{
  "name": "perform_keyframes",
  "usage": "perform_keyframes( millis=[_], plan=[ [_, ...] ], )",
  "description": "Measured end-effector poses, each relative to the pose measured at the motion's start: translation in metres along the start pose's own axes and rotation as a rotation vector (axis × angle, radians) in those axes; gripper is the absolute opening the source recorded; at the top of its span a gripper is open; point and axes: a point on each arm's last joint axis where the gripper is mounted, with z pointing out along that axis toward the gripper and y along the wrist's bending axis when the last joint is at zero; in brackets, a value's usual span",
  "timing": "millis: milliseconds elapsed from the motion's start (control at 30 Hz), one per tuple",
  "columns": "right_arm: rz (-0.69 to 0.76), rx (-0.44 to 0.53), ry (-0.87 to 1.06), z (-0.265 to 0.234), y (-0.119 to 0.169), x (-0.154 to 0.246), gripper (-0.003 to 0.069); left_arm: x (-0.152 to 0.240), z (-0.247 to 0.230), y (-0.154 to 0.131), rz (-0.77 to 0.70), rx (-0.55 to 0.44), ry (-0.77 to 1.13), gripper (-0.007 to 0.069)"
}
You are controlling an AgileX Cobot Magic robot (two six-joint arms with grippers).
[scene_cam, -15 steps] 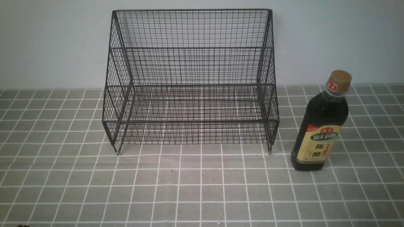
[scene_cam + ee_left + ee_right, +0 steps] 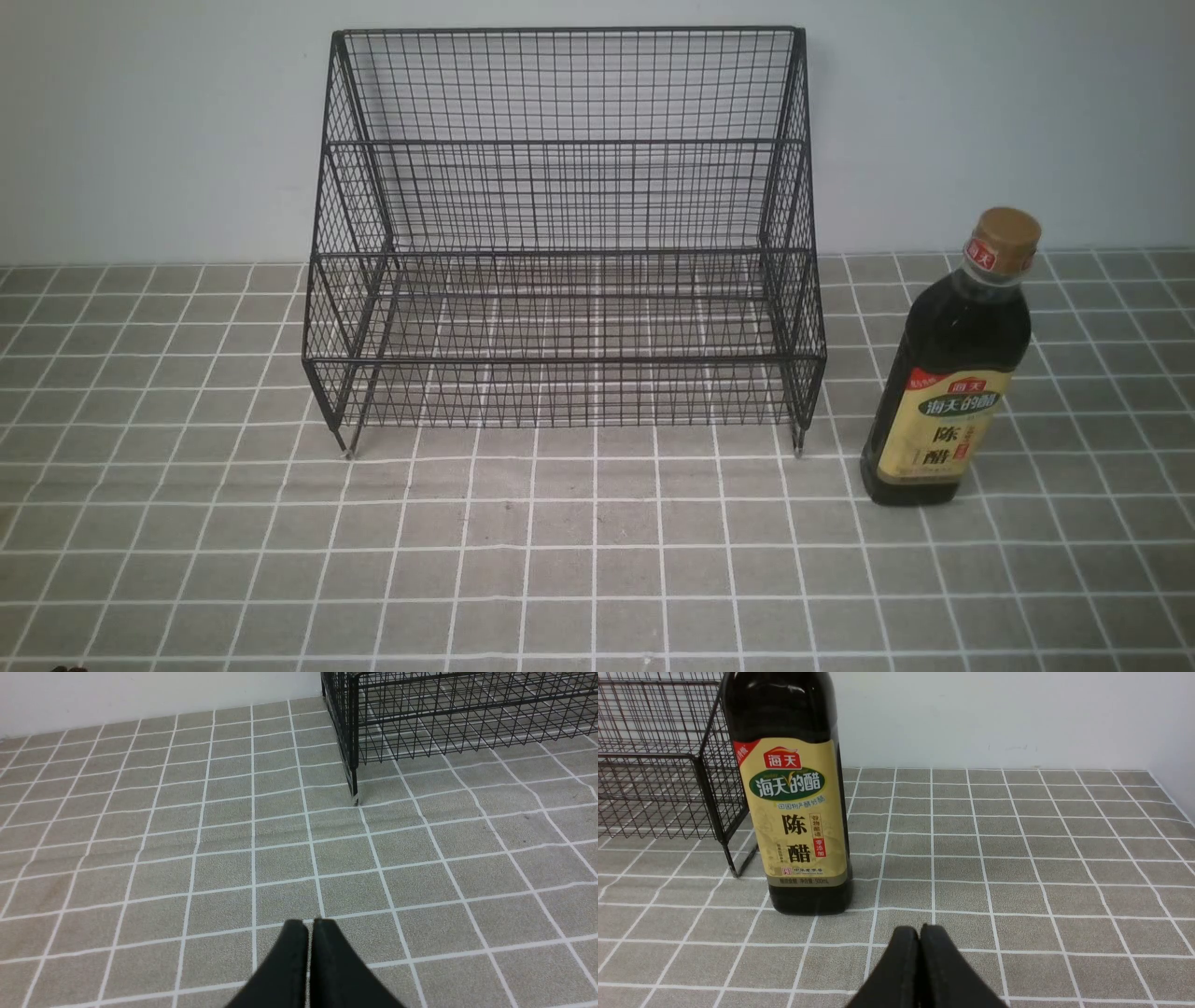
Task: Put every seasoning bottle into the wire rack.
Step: Use the right arm to grab the condiment bottle closest to it
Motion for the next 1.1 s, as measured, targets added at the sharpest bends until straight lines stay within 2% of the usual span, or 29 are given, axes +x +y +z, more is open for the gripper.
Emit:
perform_keyframes(
  millis=[267, 367, 500, 633, 867, 933, 1033, 1100],
  plan=[
    [0.012, 0.000, -0.029, 0.000, 0.000, -0.002, -0.0015, 0.000, 0.000, 0.000, 0.000, 0.000, 0.000, -0.0007],
    [0.096, -0.007, -0.122, 0.000, 0.000, -0.010, -0.0015, 0.000, 0.000, 0.000, 0.000, 0.000, 0.000, -0.0007],
    [0.353, -0.022, -0.287, -0.003, -0.003, -0.024, -0.0015, 0.000, 0.000, 0.000, 0.000, 0.000, 0.000, -0.0007],
    [0.532, -0.034, -0.334, -0.004, -0.005, -0.028, -0.0015, 0.000, 0.000, 0.000, 0.000, 0.000, 0.000, -0.0007],
    [0.607, -0.029, -0.386, -0.006, -0.008, -0.031, -0.0015, 0.000, 0.000, 0.000, 0.000, 0.000, 0.000, -0.0007],
    [0.698, -0.045, -0.415, -0.008, -0.009, -0.037, -0.0015, 0.000, 0.000, 0.000, 0.000, 0.000, 0.000, -0.0007],
    [0.676, -0.077, -0.437, -0.014, -0.007, -0.051, -0.0015, 0.000, 0.000, 0.000, 0.000, 0.000, 0.000, -0.0007],
    [0.512, -0.113, -0.465, -0.027, -0.001, -0.088, -0.0015, 0.000, 0.000, 0.000, 0.000, 0.000, 0.000, -0.0007]
  ],
)
